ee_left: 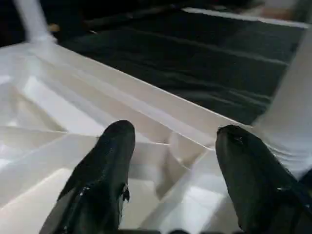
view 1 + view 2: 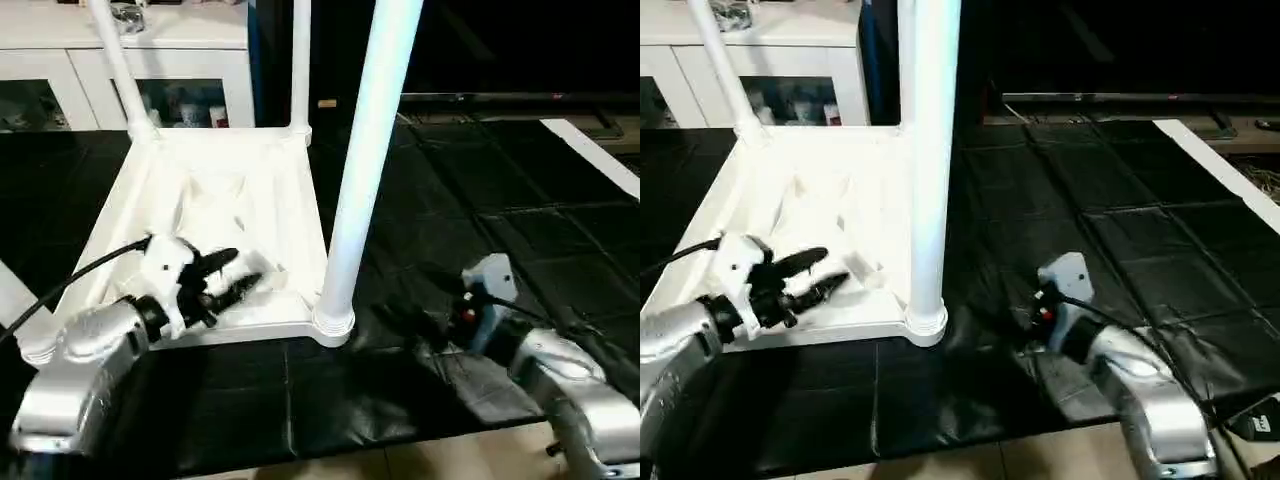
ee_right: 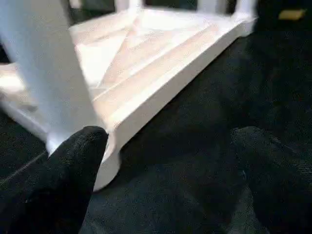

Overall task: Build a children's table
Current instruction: Rotate table base

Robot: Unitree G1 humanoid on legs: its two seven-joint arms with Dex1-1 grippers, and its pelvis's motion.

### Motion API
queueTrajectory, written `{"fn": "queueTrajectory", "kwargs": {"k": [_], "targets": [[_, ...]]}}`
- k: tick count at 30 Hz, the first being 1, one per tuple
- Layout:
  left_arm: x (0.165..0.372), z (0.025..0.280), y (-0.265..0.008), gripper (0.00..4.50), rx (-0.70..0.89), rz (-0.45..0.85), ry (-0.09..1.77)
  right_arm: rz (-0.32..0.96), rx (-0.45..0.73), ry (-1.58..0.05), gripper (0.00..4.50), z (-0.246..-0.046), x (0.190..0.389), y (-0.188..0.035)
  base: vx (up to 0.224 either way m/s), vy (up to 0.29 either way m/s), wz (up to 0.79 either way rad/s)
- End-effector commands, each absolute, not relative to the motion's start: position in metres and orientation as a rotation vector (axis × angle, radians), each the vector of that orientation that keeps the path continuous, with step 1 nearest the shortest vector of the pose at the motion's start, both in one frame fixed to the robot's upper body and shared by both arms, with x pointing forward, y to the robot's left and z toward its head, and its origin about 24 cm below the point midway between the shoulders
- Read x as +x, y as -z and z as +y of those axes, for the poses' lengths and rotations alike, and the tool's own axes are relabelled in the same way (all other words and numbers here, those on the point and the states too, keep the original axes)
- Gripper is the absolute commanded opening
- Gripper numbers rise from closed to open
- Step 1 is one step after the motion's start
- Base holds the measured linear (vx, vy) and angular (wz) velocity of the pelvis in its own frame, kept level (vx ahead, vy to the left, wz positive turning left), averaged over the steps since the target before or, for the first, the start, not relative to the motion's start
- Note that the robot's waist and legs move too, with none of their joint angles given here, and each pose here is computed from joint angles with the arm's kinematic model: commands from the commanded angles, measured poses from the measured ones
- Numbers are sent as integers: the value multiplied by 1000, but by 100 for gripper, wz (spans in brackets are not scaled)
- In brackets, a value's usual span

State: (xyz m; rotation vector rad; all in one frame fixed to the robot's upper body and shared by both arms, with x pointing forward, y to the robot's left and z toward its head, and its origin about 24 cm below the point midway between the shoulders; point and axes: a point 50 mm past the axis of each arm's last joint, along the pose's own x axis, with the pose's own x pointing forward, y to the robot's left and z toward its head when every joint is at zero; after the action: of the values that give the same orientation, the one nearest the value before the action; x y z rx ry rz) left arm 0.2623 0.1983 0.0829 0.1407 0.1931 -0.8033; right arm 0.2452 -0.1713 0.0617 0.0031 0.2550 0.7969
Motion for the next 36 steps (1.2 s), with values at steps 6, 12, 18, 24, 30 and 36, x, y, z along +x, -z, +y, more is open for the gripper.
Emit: {"fn": "queueTrajectory", "kwargs": {"k": [6,12,18,24,30,36], "targets": [[261,193,-85,308,245,389,1141,315,-18,-1026,450,-168,231,-74,0,0,0],[270,180,-80,281,304,473,1226,314,-52,-1035,450,-166,234,-73,0,0,0],[281,176,-73,231,383,510,1264,316,-61,-1034,450,-163,232,-71,0,0,0],[294,174,-69,190,474,529,1248,344,-83,-1015,450,-167,230,-65,0,0,0],[298,174,-66,127,482,546,1268,345,-85,-1014,450,-166,230,-65,0,0,0],[298,173,-62,84,480,574,1285,357,-106,-1004,450,-169,232,-62,0,0,0]]}}
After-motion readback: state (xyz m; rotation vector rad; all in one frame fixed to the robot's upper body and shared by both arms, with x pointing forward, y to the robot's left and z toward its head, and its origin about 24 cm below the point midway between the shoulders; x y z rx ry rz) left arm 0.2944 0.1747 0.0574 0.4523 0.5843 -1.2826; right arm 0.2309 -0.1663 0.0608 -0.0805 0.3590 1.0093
